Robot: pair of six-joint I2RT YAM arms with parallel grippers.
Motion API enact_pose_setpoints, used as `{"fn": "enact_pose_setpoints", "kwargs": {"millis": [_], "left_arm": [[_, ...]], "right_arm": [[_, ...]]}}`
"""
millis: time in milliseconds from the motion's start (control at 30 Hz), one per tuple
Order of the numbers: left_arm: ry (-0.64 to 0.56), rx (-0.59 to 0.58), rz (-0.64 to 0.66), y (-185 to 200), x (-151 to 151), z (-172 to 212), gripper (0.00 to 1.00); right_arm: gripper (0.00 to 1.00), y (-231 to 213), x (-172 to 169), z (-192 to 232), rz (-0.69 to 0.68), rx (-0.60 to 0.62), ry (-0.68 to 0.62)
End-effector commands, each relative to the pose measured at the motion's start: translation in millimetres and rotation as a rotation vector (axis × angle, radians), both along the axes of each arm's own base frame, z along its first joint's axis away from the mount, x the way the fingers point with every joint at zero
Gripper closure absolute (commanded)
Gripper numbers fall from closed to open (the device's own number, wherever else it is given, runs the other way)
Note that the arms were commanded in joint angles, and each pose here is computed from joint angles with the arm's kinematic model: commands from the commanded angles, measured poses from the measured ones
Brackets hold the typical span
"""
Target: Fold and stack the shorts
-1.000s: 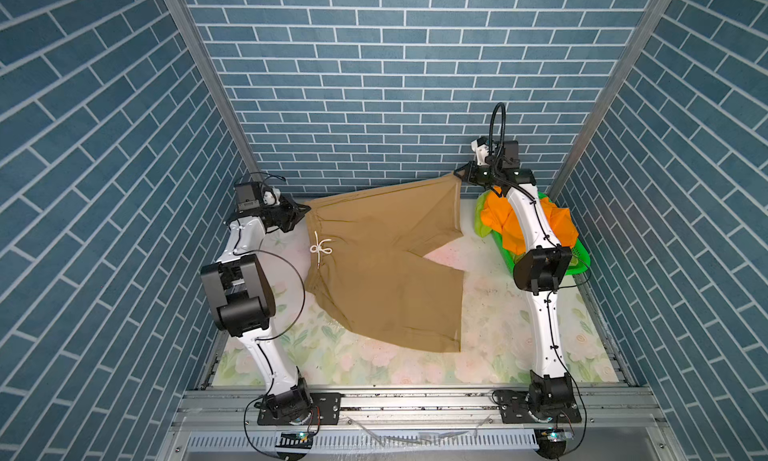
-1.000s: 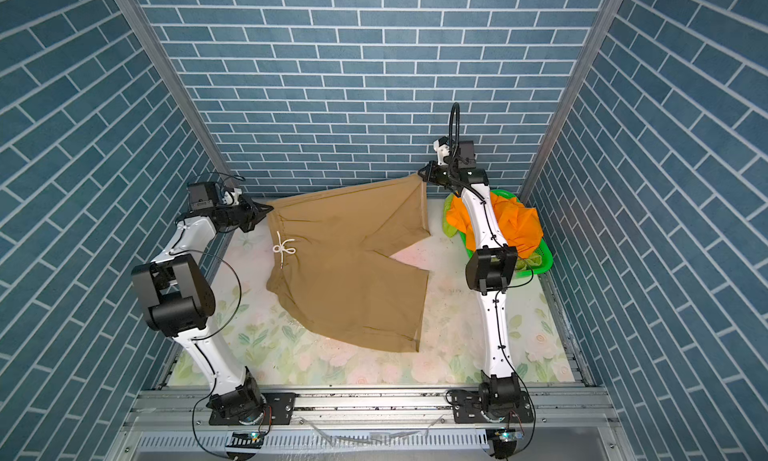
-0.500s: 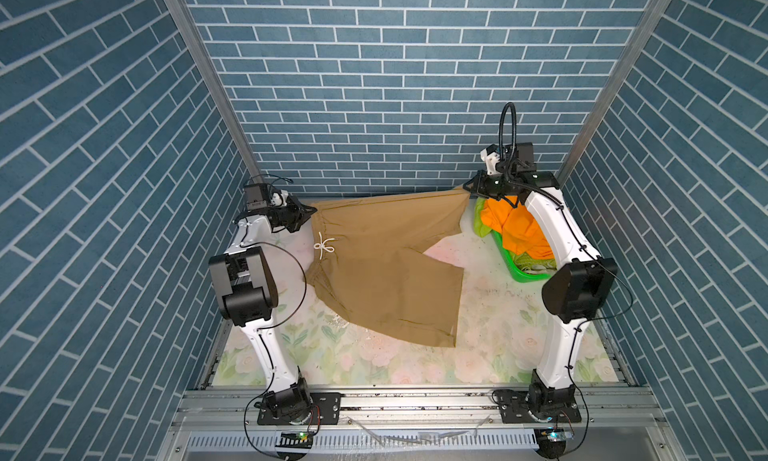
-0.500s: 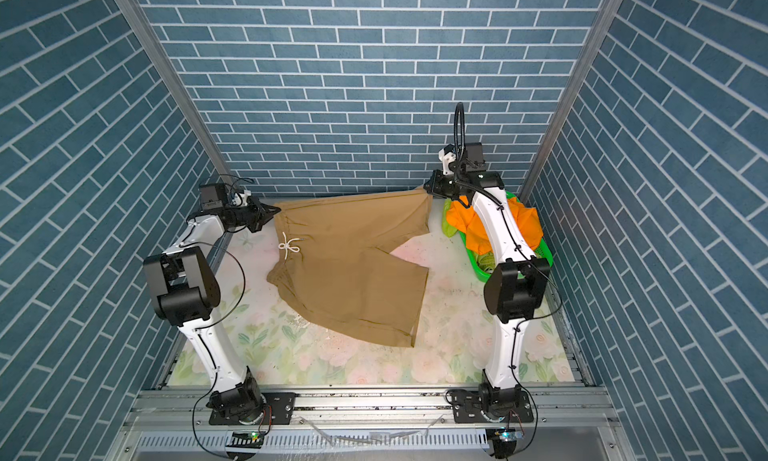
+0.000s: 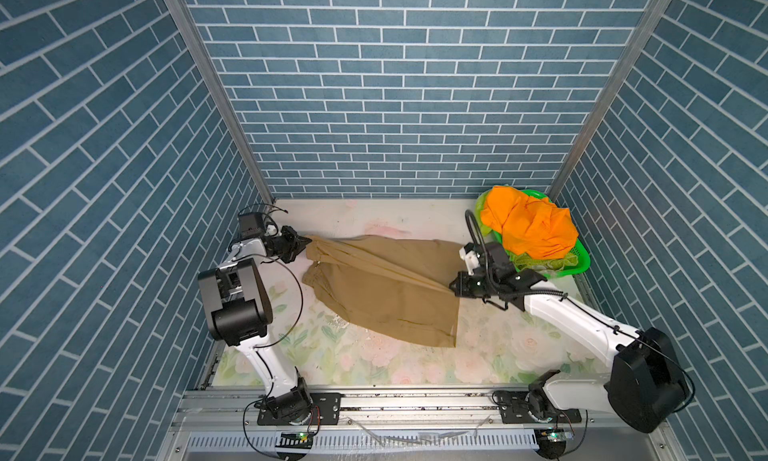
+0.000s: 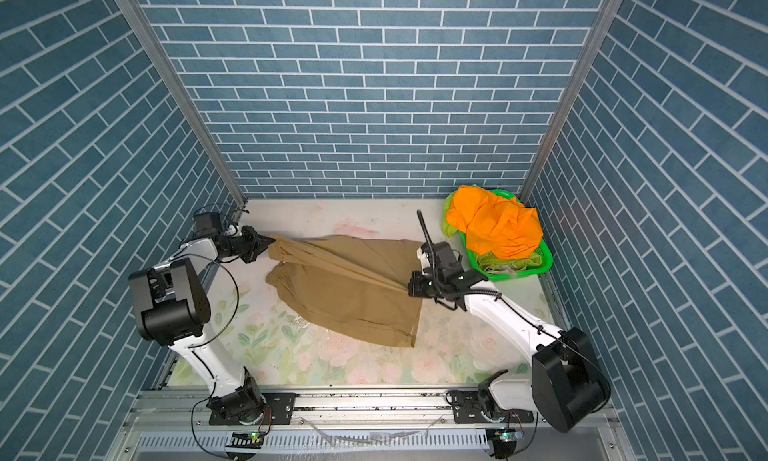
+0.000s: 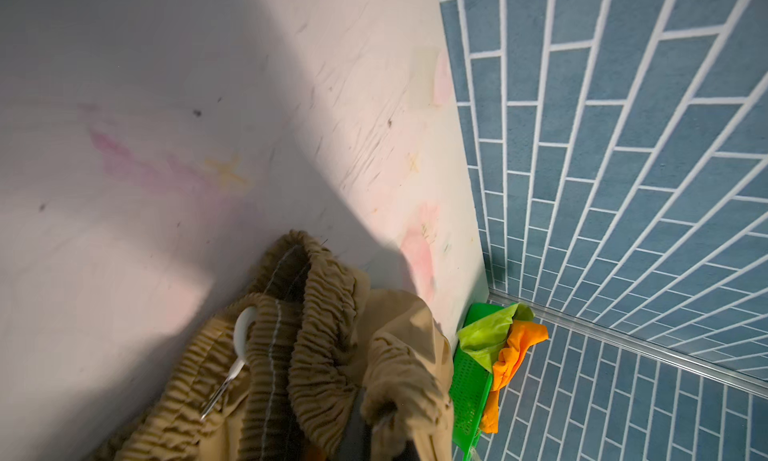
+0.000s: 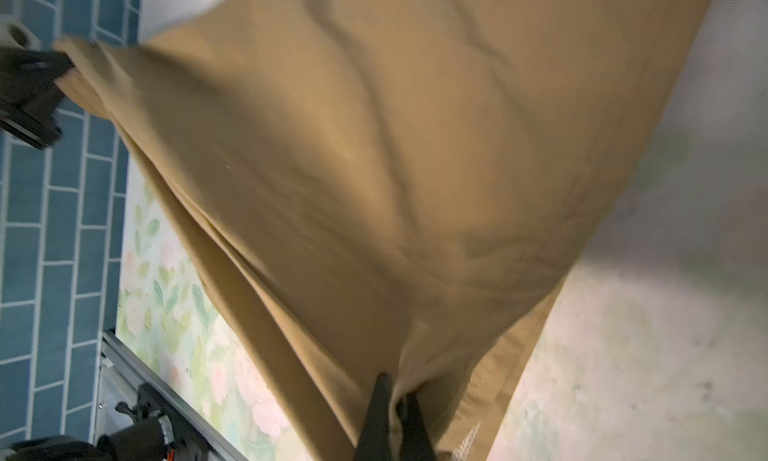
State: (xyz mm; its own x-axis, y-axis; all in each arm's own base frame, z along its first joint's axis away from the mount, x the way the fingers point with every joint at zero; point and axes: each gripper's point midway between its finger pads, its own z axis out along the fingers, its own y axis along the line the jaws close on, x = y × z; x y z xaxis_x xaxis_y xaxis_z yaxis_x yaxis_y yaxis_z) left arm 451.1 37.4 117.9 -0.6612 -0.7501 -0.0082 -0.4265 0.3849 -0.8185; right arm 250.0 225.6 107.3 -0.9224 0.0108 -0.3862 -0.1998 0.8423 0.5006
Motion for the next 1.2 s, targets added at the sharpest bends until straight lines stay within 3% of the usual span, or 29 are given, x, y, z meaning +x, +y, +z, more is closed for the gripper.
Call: {"fn": "enact_pose_setpoints", "kwargs": {"millis": [0,100,200,433,500,667,900,967,1167], "left_arm": [[-0.056,0.071,0.063,22.9,-4.1,8.8,0.81],[-0.054,0.079,0.064,20.1,-19.3,7.8,0.72],[-0.026,0.102,0.070,21.2,-33.4,2.8,0.54],[-0.015,0.136,0.107,30.1,-47.3,6.8,0.24],[-0.027,0.116,0.110,27.6,-47.9,12.5,0.02],[-0.102,-0.052,0.109,-4.8,-46.1,25.4,0.00],[-0.066,-0.192,0.042,-61.2,-63.7,18.1,0.01],[-0.066,-0.183,0.045,-61.4,-69.0,22.2,0.00],[-0.046,0.000,0.006,-56.0,-93.6,39.1,0.00]], "right_arm": [[1.00,-11.0,-10.4,-25.5,-0.116,-0.021,0.027],[1.00,-11.0,-23.2,-52.5,-0.119,-0.028,0.075],[1.00,-17.7,-28.6,-76.4,-0.123,-0.074,0.109],[1.00,-35.0,-18.3,-104.1,-0.142,-0.154,0.162],[1.00,-47.7,-6.9,-110.6,-0.173,-0.161,0.178],[1.00,-70.4,35.7,-115.2,-0.213,-0.189,0.203],[1.00,-79.0,115.6,-90.2,-0.226,-0.221,0.138],[1.00,-77.9,130.8,-79.2,-0.220,-0.217,0.118],[1.00,-73.8,148.7,-40.9,-0.196,-0.215,0.047]]}}
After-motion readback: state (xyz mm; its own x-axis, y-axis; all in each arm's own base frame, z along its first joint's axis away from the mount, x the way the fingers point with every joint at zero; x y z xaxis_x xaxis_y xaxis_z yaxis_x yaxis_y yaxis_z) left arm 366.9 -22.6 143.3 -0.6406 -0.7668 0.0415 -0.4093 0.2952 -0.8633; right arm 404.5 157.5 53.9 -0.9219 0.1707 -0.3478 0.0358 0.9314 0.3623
